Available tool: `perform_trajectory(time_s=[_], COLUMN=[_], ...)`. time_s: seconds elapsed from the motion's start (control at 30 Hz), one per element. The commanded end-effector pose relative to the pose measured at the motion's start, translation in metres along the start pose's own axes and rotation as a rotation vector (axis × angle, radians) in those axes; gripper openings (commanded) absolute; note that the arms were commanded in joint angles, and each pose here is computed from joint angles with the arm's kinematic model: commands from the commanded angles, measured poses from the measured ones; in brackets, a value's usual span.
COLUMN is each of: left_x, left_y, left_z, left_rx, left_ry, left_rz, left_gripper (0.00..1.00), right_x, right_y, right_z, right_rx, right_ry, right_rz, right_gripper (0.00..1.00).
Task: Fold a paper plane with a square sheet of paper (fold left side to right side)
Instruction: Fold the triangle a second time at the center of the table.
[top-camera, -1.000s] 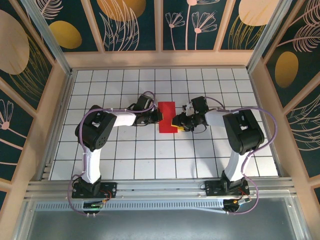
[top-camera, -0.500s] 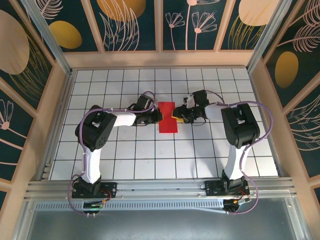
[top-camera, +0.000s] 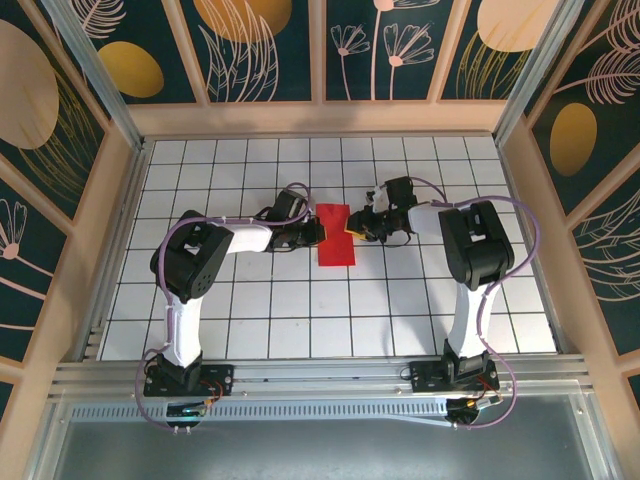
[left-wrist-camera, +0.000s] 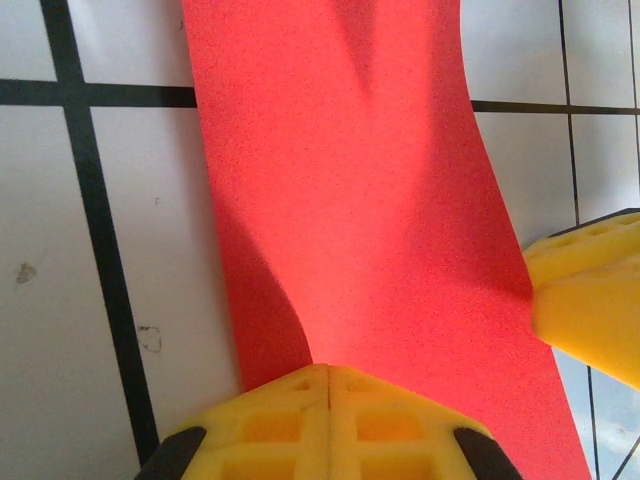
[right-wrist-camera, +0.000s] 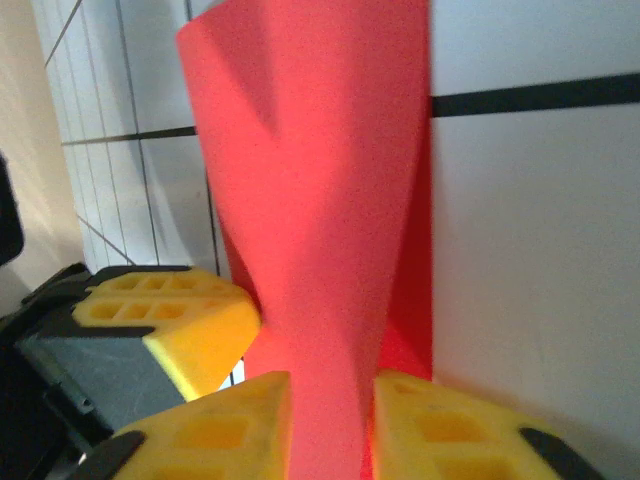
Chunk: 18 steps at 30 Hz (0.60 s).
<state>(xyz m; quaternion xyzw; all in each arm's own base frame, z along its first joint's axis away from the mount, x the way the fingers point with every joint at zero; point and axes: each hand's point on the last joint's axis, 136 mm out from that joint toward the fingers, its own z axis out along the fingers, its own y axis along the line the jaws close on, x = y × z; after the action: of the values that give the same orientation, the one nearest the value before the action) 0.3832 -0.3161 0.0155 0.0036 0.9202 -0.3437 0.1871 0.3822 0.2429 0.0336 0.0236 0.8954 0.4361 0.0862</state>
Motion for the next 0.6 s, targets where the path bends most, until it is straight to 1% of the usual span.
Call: perform_trajectory(time_s=[0.0,0.1,0.17,0.23,0.3,0.33,0.37,0.43,0.57], left_x=[0.018,0.010,0.002,-0.006,-0.013,-0.015,-0.016,-0.017,-0.013], left_y=[0.014,0.008,0.001,-0.006,-0.012,-0.016,-0.019,-0.021,-0.025], left_z=[0.003,-0.002,-0.008,-0.016,-0.025,-0.029,-0.034,-0.042,-0.058], left_rx=[-0.061,-0.058,-0.059,-0.057,-0.051,-0.045,-0.043,-0.043,-0.018], left_ry=[0.056,0.037,0.013,-0.016,-0.045,-0.056,-0.066,-0.086,-0.128], left_rz=[-0.002,0.015,0.032,0.050,0.071,0.088,0.103,0.126,0.174], left_gripper=[0.08,0.11,0.18,0.22,0.30,0.38,0.42,0.45,0.48], right_x=[-0.004,-0.004,-0.004,-0.005,-0.005,-0.005,-0.005,-0.005,-0.004], right_y=[-0.002,-0.004,-0.003,-0.001,0.001,0.003,0.003,0.005,0.007], right_z=[0.001,0.001,-0.001,-0.003,-0.005,-0.005,-0.006,-0.008,-0.009], right_rx=[-0.007,0.004,0.006,0.005,0.003,0.002,0.003,0.002,-0.003], right_ry=[0.008,0.009,0.009,0.008,0.007,0.006,0.006,0.005,0.007], right_rz=[-0.008,-0.006,-0.006,-0.008,-0.010,-0.013,-0.010,-0.010,-0.006], right_gripper=[0.22,0.16,0.11,0.07,0.05,0.04,0.03,0.02,0.01])
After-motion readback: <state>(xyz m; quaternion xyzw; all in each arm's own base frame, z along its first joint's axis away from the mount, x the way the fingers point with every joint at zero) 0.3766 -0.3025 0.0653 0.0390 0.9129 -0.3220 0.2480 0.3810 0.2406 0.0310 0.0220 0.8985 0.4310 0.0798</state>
